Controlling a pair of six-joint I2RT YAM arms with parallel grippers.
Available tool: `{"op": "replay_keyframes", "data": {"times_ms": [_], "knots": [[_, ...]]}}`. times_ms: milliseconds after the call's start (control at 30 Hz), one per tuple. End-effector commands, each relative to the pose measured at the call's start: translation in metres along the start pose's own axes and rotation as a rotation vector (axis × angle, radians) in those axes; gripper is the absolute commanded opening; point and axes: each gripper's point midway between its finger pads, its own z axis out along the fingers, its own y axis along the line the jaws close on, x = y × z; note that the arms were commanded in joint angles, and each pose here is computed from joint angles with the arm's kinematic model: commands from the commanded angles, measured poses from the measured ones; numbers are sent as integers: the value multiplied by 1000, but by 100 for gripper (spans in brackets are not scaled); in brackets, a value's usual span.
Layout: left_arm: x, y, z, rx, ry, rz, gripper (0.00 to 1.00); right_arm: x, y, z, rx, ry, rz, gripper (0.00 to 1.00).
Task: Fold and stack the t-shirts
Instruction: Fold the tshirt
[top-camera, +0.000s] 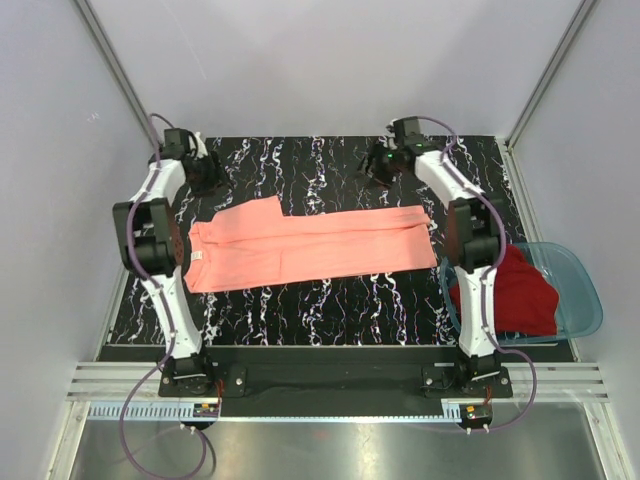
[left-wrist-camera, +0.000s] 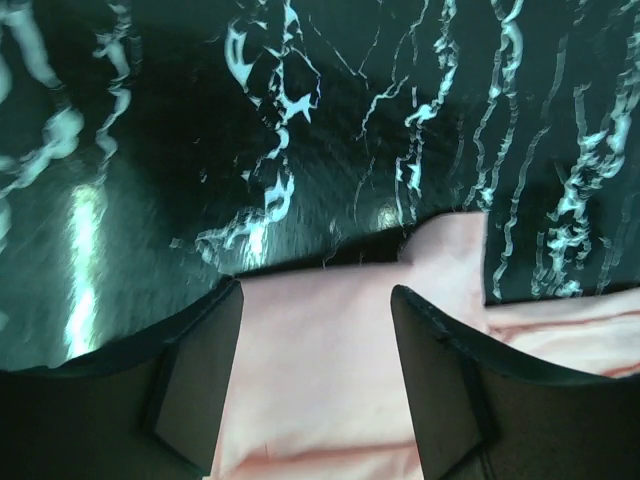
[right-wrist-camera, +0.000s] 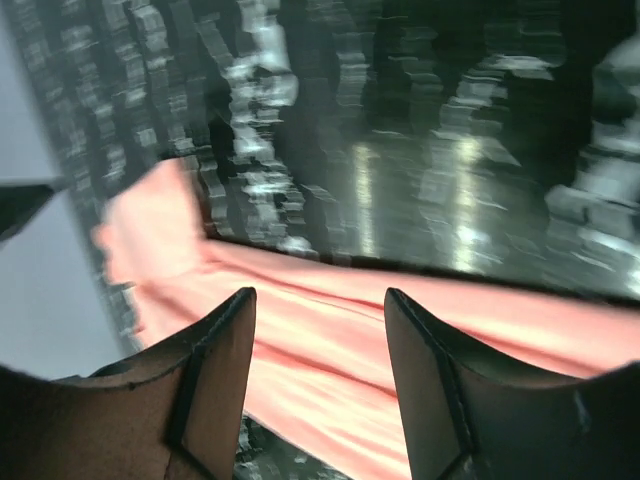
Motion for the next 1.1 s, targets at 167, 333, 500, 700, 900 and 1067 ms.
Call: {"op": "replay_keyframes", "data": {"times_ms": [167,333,500,700,900,1067], "knots": [[3,-31,48,96,75,104,66,18,71,60,-281,147,208,61],[26,-30,60,109,168,73,67,37,91,82,-339,204,284,60],[30,-36,59,146,168,68,57,56,95,105,-329,267,287,60],[36,-43,52,177,196,80,37,69,93,105,-318,295,286,60],[39,-48,40,195,171,84,55,78,97,92,-319,319,226,60],[44,-57,40,214,189,105,61,89,101,87,-322,348,211,59]]}}
